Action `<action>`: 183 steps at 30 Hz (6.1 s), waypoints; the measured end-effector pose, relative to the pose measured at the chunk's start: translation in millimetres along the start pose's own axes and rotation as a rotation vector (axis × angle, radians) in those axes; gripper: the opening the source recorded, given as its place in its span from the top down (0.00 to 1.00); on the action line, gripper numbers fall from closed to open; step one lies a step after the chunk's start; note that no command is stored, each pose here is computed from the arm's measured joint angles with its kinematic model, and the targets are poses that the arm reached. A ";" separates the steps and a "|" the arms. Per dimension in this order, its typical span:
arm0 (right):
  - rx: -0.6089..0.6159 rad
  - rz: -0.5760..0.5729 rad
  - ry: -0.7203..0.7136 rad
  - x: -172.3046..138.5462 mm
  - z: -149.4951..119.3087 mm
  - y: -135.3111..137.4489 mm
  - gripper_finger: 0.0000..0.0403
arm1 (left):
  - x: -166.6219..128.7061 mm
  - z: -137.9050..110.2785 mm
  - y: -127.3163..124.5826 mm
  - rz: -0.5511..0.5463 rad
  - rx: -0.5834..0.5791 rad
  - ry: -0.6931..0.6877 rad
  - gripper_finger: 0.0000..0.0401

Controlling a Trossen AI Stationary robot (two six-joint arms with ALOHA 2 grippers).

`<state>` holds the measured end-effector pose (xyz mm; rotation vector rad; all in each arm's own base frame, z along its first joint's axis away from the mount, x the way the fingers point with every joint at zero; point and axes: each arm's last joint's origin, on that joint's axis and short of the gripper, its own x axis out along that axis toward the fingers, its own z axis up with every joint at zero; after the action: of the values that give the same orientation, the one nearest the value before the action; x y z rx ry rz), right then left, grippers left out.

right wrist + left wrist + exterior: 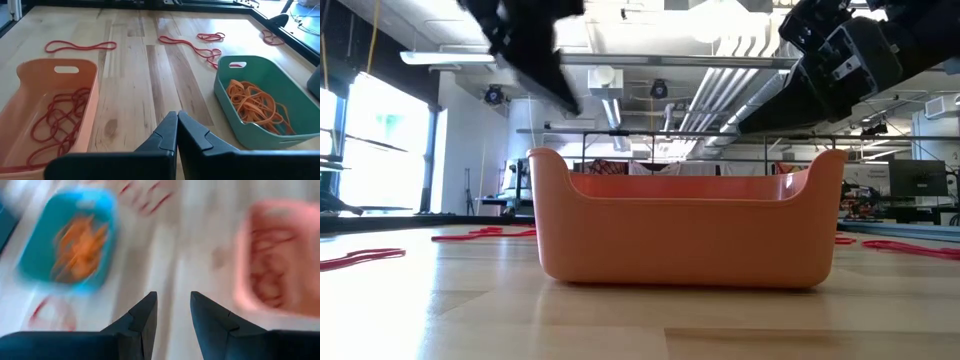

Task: Sort rubber bands into baskets
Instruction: Put the red rubber band into the orange bin

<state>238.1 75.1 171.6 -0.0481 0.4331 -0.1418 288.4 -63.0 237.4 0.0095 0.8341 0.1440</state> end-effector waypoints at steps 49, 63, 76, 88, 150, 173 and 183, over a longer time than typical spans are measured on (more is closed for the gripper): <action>0.026 -0.079 -0.010 3.1 1.6 -8.7 0.82 | 64.0 -95.6 112.8 0.141 -0.233 0.558 0.72; 0.025 -0.073 -0.009 3.1 1.5 -8.5 0.82 | 59.6 -90.9 110.5 0.166 -0.111 0.575 1.00; 0.029 -0.073 0.000 3.1 0.5 -8.6 0.82 | 26.0 -21.4 74.5 0.136 0.030 0.400 1.00; 0.022 -0.074 0.015 3.1 -1.0 -8.8 0.82 | -1.2 24.3 13.6 0.141 0.167 0.122 1.00; 0.016 -0.021 0.060 2.9 -4.9 -7.7 0.82 | 81.3 16.2 -55.7 -0.390 0.431 0.019 0.79; 0.014 -0.027 0.072 2.8 -6.3 -8.0 0.82 | -2.5 -44.5 -53.0 -0.175 0.286 0.508 0.72; 0.012 -0.029 0.074 2.8 -6.5 -8.1 0.82 | 21.0 -73.5 -46.1 -0.205 0.225 0.487 0.72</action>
<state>236.9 66.6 165.2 -0.0370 0.5054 -0.1753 253.8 -109.4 169.6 0.1038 1.3277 -0.1491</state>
